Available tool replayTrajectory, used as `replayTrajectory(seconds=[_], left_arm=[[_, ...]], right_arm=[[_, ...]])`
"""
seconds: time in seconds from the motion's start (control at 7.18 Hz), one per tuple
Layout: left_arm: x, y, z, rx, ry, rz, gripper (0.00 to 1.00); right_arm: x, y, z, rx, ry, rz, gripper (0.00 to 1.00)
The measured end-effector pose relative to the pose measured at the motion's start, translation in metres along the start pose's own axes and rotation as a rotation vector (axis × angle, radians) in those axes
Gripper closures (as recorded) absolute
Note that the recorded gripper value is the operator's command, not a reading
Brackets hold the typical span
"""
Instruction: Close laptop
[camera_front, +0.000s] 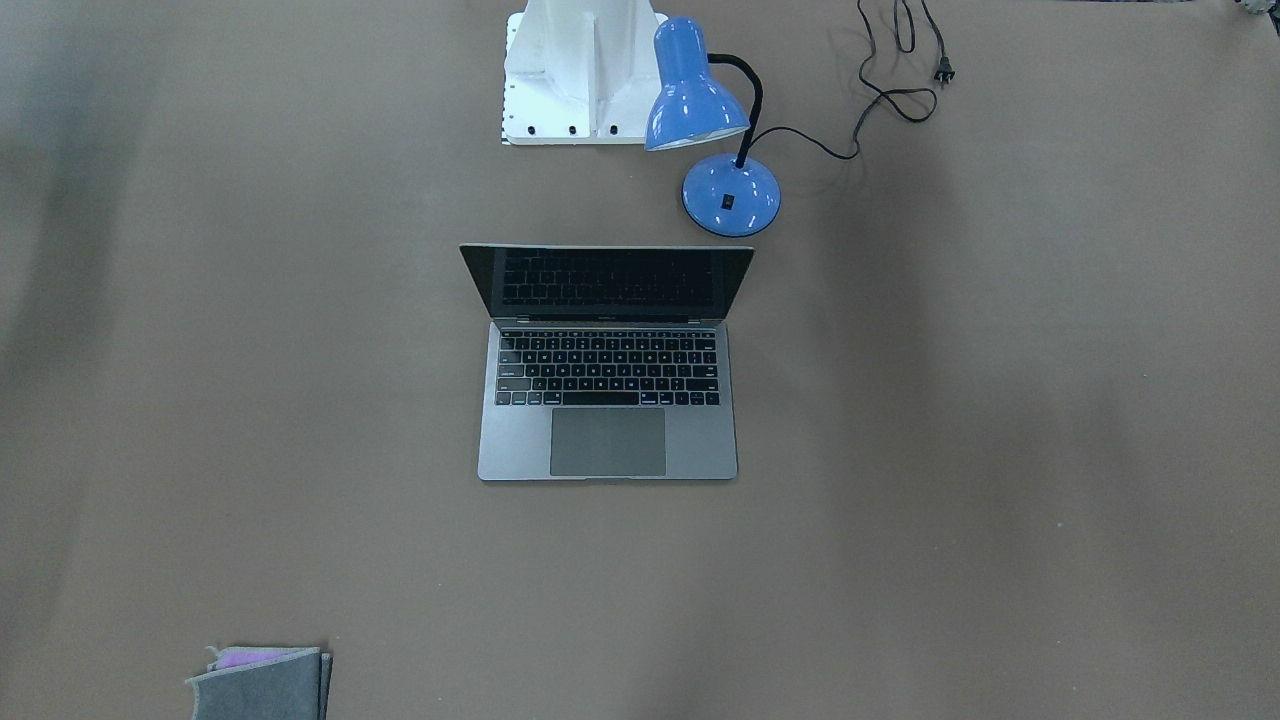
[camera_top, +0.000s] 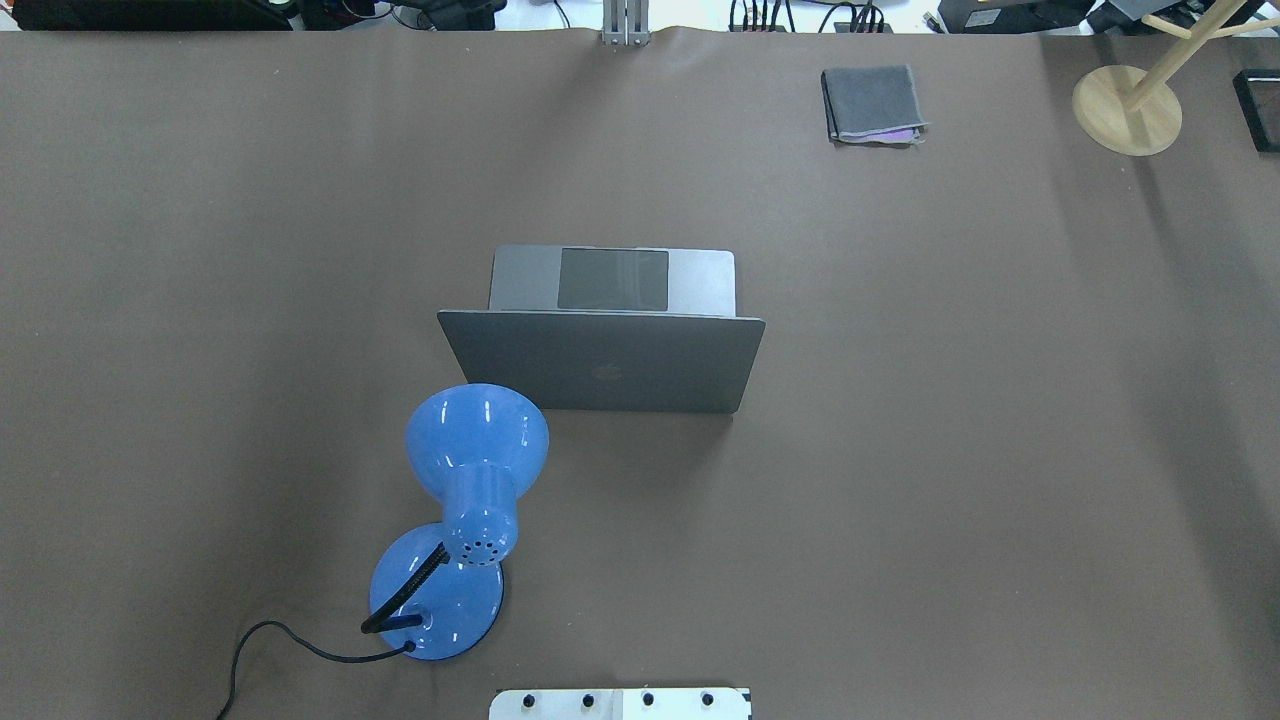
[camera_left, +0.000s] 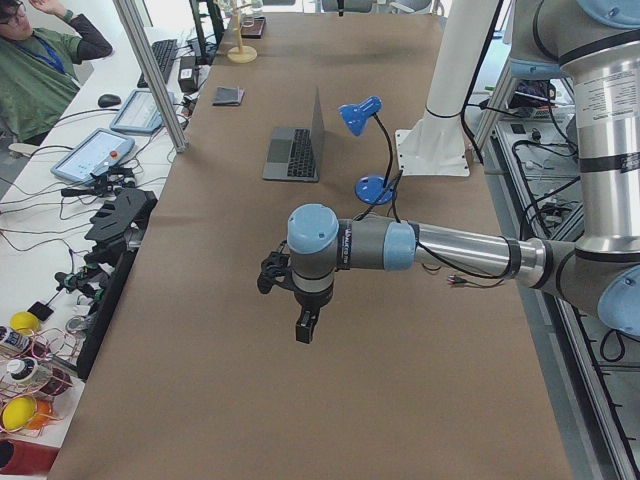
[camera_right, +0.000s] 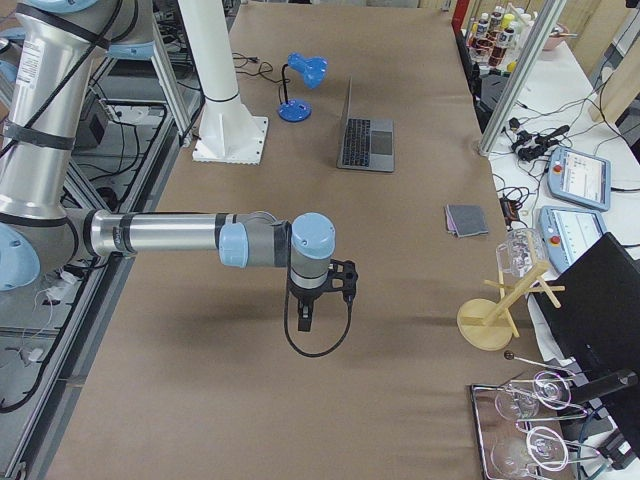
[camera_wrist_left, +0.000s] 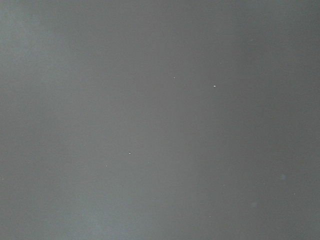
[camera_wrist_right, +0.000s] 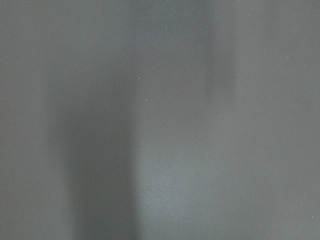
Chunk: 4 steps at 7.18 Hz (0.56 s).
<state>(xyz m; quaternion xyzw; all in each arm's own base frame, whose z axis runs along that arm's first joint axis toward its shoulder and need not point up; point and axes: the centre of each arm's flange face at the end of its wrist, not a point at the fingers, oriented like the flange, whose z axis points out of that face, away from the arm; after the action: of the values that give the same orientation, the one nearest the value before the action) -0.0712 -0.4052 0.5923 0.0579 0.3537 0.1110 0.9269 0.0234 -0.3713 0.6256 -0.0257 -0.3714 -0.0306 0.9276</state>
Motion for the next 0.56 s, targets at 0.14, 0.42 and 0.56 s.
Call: replayTrajectory(seconds=[0.14,0.42,0.56], left_arm=[[0.002,-0.003,-0.002,0.006,0.002,0.004,0.02],[0.008,-0.015,-0.008,0.028,0.029,0.013,0.02],[0.009,-0.019,-0.009,0.034,0.039,0.016,0.02]], right_arm=[[0.0,0.0,0.0,0.001,0.001,-0.001,0.0],[-0.001,-0.001,-0.001,0.006,0.0,-0.005,0.0],[-0.002,-0.001,-0.002,0.009,0.0,-0.007,0.0]])
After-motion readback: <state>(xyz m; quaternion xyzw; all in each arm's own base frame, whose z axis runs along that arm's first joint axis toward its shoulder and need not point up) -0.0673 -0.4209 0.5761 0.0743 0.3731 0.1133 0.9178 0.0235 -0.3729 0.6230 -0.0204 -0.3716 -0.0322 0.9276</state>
